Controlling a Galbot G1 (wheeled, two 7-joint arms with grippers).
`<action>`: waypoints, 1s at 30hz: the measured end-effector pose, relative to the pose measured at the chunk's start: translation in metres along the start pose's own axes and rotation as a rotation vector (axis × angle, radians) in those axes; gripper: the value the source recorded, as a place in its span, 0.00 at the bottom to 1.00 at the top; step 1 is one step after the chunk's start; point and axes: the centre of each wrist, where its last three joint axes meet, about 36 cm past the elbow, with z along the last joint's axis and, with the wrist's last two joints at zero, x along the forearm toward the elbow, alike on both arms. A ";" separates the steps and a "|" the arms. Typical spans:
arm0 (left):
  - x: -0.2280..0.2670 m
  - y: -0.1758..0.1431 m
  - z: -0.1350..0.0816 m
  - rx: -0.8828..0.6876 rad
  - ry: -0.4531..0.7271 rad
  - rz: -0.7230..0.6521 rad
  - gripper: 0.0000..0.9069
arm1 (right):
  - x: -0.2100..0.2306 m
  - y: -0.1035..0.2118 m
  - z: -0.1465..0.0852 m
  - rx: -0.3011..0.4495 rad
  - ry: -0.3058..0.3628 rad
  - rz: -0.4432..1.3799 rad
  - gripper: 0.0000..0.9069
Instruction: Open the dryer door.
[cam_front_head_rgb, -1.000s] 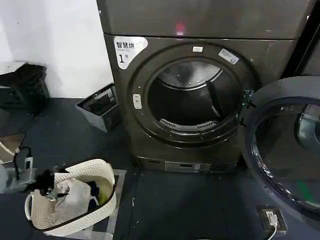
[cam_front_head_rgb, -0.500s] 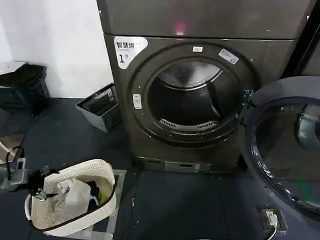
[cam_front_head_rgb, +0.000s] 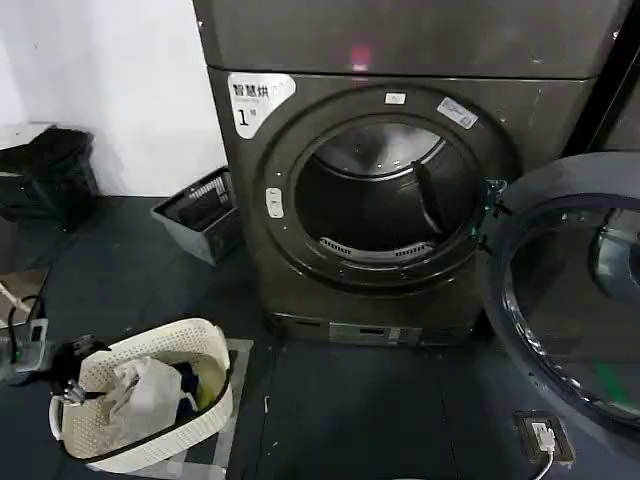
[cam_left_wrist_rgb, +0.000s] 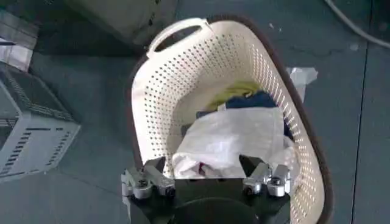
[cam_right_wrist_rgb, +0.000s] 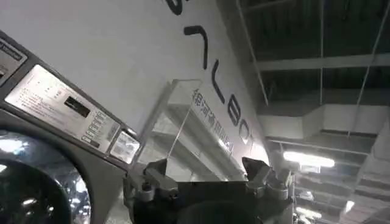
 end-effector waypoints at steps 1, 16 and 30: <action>0.000 0.000 0.000 -0.002 -0.001 0.000 1.00 | 0.000 -0.001 0.000 0.002 0.000 0.001 1.00; 0.001 -0.002 0.000 -0.014 0.000 0.013 1.00 | 0.005 -0.010 -0.003 0.017 0.002 0.026 1.00; 0.001 -0.002 0.002 -0.036 0.015 0.017 1.00 | 0.008 -0.008 0.000 0.030 0.019 0.022 1.00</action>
